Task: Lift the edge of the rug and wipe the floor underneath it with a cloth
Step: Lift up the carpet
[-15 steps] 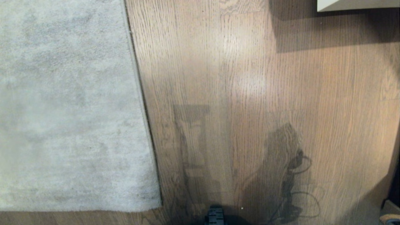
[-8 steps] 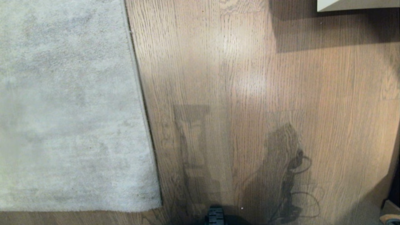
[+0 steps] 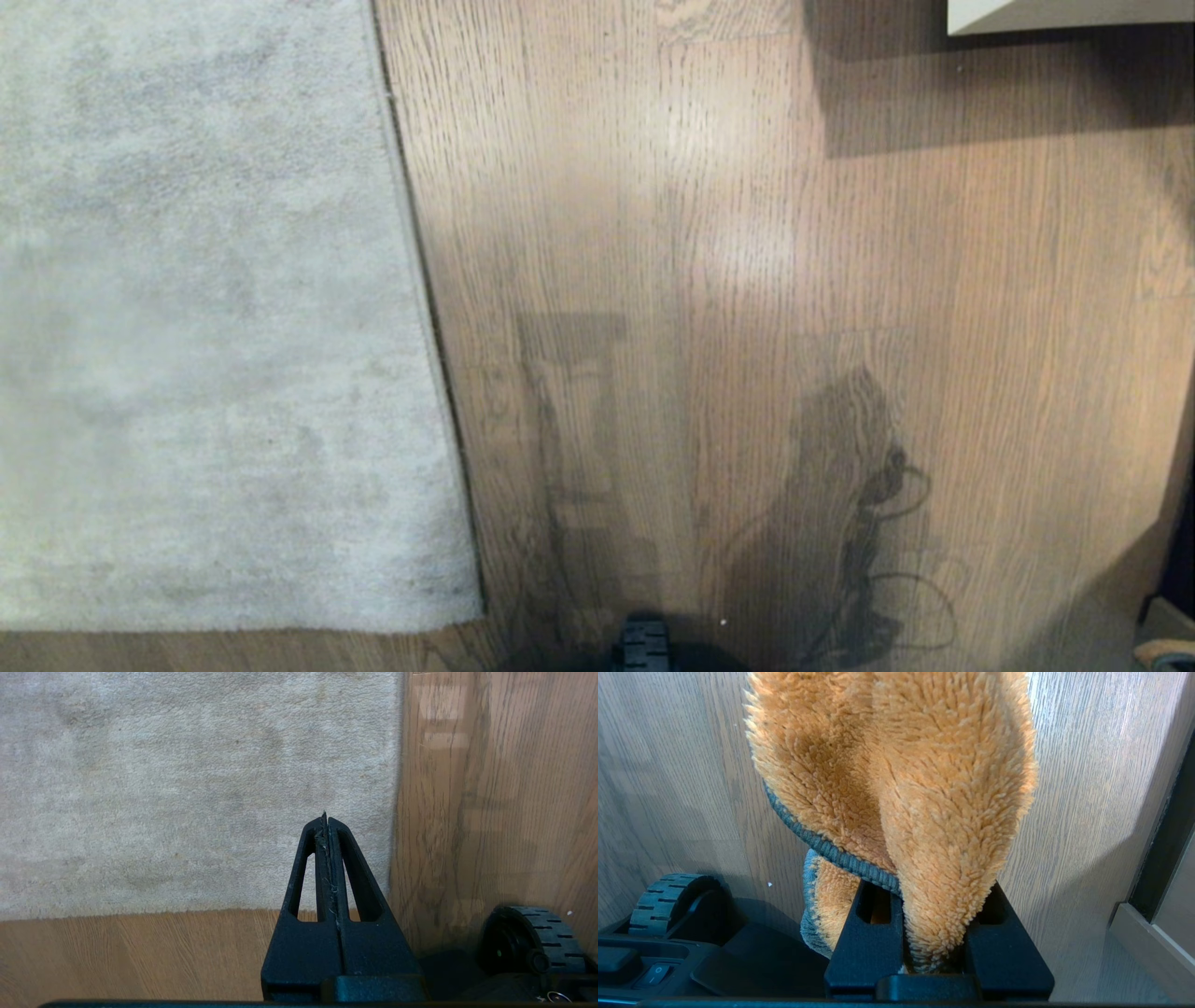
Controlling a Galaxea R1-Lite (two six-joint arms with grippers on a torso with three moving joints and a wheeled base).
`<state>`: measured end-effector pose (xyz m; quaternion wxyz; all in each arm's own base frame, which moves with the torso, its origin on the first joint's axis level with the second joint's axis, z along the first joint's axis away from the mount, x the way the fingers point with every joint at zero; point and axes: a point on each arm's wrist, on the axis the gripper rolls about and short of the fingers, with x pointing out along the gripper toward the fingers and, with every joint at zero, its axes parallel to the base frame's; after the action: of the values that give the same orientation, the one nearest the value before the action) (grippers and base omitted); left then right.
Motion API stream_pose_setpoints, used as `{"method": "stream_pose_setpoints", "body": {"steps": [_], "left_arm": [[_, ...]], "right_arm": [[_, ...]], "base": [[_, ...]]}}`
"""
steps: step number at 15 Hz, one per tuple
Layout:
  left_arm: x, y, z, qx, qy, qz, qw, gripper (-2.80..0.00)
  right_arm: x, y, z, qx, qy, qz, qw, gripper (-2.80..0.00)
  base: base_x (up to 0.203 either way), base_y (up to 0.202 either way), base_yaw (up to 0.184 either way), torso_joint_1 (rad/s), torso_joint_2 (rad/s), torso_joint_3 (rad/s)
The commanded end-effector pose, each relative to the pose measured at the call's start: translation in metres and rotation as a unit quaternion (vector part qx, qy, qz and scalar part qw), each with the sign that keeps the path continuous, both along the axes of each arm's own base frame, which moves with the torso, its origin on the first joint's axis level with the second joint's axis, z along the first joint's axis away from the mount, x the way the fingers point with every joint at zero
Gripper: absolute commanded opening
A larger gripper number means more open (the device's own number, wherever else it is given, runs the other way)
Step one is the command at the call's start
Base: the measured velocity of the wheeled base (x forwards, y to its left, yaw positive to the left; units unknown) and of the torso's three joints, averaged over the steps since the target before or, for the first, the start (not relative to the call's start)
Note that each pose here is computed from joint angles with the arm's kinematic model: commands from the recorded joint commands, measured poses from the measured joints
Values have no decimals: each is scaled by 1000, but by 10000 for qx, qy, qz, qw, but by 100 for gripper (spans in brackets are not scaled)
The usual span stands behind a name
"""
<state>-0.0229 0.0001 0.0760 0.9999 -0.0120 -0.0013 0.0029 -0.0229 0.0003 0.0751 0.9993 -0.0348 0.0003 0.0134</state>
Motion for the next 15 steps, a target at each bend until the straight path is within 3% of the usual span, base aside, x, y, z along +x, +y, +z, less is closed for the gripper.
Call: {"method": "stream_pose_setpoints", "body": {"steps": [1, 15], "left_arm": [[0, 0, 0, 5, 5, 6, 10000, -280], [0, 0, 0, 5, -3, 2, 10000, -280]], "right_arm": [[0, 0, 0, -5, 8, 4, 10000, -280], [0, 0, 0, -5, 8, 4, 10000, -280]], "base": [[0, 0, 0, 0, 0, 0], [0, 0, 0, 0, 0, 0]]}}
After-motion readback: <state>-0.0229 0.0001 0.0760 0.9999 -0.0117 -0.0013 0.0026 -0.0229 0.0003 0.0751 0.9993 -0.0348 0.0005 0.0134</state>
